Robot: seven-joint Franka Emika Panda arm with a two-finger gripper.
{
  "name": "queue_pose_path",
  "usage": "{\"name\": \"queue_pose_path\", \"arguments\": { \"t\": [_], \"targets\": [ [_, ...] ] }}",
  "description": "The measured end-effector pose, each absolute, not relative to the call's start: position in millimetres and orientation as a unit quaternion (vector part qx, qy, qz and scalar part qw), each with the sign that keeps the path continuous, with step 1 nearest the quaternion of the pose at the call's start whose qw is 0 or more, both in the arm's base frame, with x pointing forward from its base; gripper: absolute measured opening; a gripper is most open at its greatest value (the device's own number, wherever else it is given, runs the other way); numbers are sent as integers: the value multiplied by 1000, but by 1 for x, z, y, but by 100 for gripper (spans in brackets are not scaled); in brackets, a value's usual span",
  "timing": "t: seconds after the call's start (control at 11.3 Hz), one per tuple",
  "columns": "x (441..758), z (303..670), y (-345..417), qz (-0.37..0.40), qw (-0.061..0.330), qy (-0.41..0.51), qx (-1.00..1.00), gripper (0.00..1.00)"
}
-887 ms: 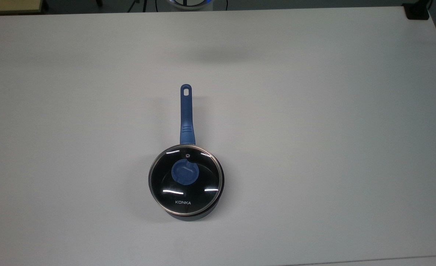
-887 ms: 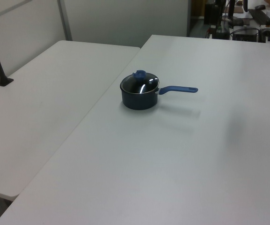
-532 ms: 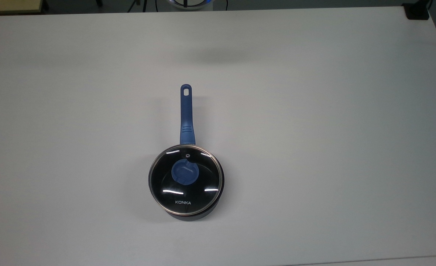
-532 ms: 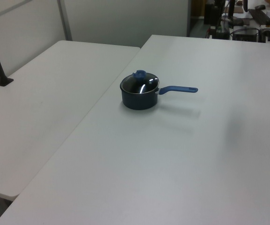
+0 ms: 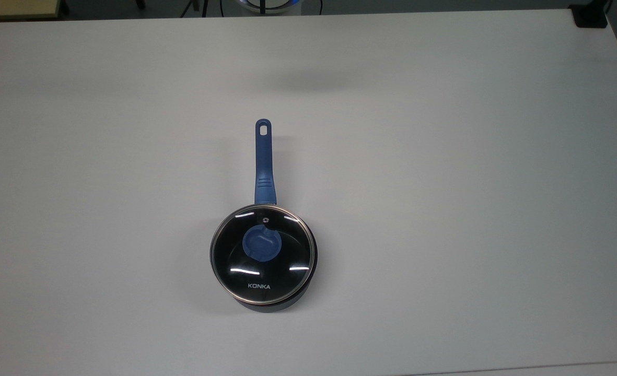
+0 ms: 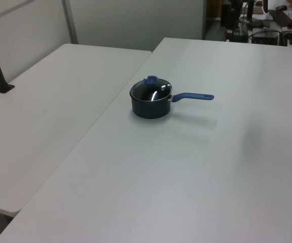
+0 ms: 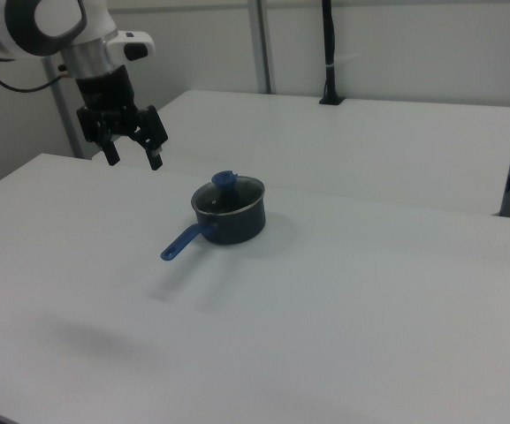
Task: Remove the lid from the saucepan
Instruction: 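Move the gripper down toward the blue knob of the glass lid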
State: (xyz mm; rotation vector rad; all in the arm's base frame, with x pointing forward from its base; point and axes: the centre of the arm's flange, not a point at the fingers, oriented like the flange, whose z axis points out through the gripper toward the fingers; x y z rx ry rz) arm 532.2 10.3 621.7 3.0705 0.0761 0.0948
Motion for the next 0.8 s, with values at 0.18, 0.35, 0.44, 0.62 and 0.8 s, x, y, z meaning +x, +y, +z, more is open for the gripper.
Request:
{"name": "queue_pose_path", "arguments": {
  "t": [0.18,0.35,0.44,0.62,0.8],
  "targets": [
    [534,618,10,27,35,36,998,100],
    [550,603,9,27,36,65,997,100],
    [566,591,10,41,37,68,996,100],
    [609,567,12,106,34,23,993,100],
    [647,540,17,177,22,-52,983,100]
  ]
}}
